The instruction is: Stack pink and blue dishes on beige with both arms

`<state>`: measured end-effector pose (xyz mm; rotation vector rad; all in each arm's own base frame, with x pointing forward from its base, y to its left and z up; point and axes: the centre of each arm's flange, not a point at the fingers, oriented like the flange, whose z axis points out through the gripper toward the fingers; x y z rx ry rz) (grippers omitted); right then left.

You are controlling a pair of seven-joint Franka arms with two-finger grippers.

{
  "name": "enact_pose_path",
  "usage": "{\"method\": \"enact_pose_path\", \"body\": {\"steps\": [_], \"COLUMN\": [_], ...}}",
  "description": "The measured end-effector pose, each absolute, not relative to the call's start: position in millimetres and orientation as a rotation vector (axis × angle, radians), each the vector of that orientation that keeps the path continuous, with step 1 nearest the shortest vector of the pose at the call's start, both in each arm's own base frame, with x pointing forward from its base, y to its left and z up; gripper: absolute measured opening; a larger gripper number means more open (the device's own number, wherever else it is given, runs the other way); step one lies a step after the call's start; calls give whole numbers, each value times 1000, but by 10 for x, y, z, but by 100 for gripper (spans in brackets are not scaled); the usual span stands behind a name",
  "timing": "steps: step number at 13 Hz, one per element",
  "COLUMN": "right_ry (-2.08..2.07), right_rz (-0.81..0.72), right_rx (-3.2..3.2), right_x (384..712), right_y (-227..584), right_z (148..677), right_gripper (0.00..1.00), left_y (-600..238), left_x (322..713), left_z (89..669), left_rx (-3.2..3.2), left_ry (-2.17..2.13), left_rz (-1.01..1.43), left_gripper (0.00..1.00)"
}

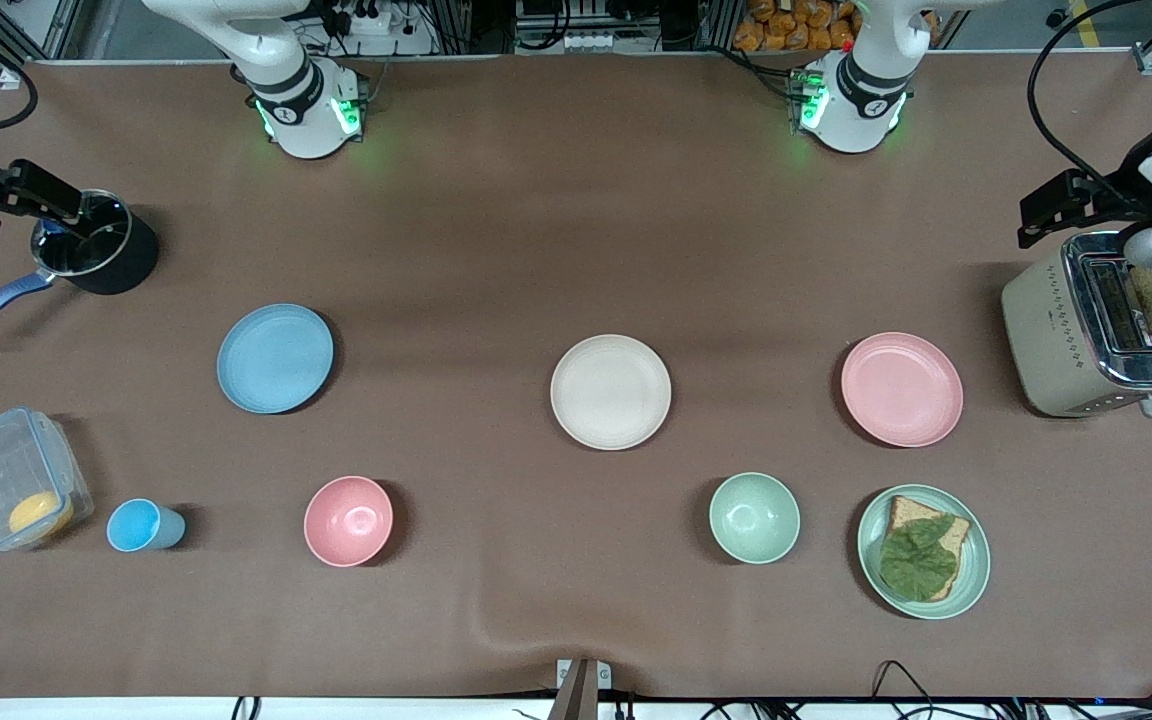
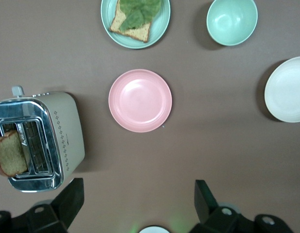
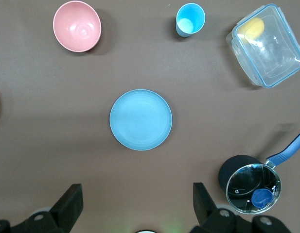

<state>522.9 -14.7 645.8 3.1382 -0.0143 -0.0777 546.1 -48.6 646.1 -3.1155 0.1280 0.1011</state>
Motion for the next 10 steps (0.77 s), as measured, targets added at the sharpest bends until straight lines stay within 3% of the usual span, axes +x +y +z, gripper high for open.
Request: {"method": "enact_pose_path", "body": {"steps": [10], "right_ry": [-17], "right_rz": [-80], "right_rx": [3138], "right_x": [5230], "right_y": [-157], "right_z": [6450], "right_gripper": [100], "left_y": [-445], "left_x": [5506], "left_z": [6421], "left_rx": [-3107], "left_ry": [117], "left_rz": [118], "left_gripper": [100]}}
